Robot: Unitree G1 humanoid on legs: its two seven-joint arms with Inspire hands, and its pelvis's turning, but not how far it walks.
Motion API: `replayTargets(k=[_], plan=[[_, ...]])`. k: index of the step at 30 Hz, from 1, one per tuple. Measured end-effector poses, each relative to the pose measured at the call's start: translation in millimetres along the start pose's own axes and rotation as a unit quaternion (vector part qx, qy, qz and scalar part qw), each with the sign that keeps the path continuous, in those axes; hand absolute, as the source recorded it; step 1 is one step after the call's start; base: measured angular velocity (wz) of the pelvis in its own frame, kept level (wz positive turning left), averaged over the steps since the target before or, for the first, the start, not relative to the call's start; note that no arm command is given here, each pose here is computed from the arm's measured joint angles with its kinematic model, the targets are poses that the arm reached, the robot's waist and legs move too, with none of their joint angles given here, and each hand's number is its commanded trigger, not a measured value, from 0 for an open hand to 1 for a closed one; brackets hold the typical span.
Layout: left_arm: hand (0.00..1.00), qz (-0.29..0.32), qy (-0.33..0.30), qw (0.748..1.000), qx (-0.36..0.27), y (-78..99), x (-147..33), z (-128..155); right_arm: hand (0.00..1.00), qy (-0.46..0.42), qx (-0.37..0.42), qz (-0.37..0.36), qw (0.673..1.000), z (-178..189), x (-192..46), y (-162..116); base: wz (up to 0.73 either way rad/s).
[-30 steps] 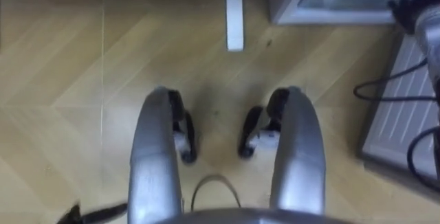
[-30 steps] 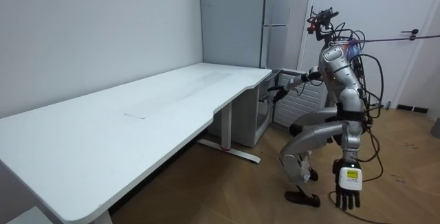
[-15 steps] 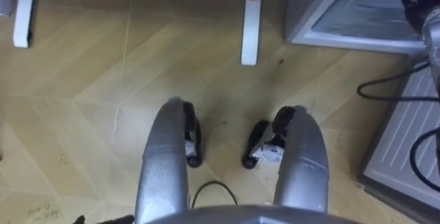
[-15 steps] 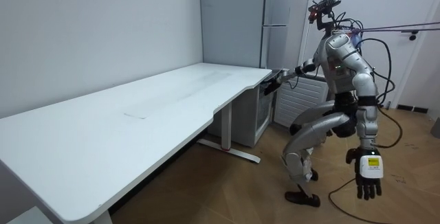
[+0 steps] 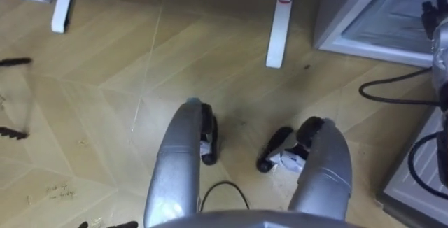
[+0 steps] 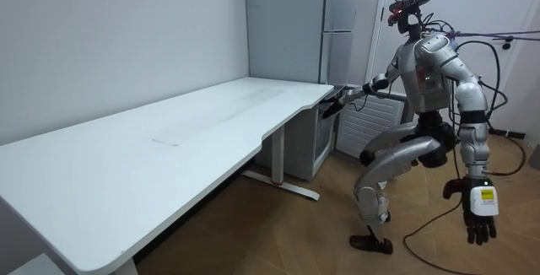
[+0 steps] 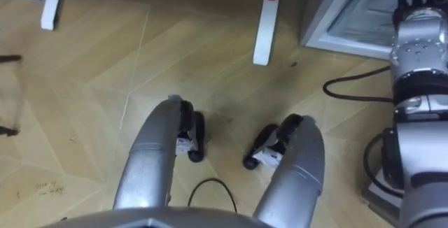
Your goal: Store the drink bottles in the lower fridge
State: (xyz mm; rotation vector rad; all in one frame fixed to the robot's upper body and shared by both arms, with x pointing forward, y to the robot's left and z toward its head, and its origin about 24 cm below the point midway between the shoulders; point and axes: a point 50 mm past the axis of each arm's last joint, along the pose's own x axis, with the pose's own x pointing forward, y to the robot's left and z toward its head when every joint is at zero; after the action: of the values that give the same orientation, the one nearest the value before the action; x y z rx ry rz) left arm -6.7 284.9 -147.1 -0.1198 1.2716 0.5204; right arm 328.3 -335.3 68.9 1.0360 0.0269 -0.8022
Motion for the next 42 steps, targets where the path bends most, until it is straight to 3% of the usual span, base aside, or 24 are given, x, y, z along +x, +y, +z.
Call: replayTargets(k=[9, 21, 29, 38, 42], plan=[[0.0, -0.023, -0.013, 0.999, 0.019, -8.9, -1.8, 5, 0.0, -0.025, -0.002, -0.014, 1.0, 10, 4, -25, 0.13], [0.0, -0.049, -0.021, 0.998, 0.025, -15.3, -1.1, 10, 0.0, 0.041, 0.01, -0.032, 0.999, -15, 2, -56, 0.03], [0.0, -0.054, -0.06, 0.997, 0.014, -23.7, 6.4, 45, 0.0, 0.095, -0.01, -0.061, 0.993, -24, -2, -89, -0.1], [0.0, -0.032, -0.054, 0.995, -0.073, -17.8, 8.0, 37, 0.0, 0.188, -0.179, -0.099, 0.961, -33, -23, -154, -0.04], [0.0, -0.021, -0.058, 0.993, -0.102, -15.5, 7.7, 31, 0.0, 0.225, -0.295, -0.09, 0.924, -34, -34, -173, -0.2]])
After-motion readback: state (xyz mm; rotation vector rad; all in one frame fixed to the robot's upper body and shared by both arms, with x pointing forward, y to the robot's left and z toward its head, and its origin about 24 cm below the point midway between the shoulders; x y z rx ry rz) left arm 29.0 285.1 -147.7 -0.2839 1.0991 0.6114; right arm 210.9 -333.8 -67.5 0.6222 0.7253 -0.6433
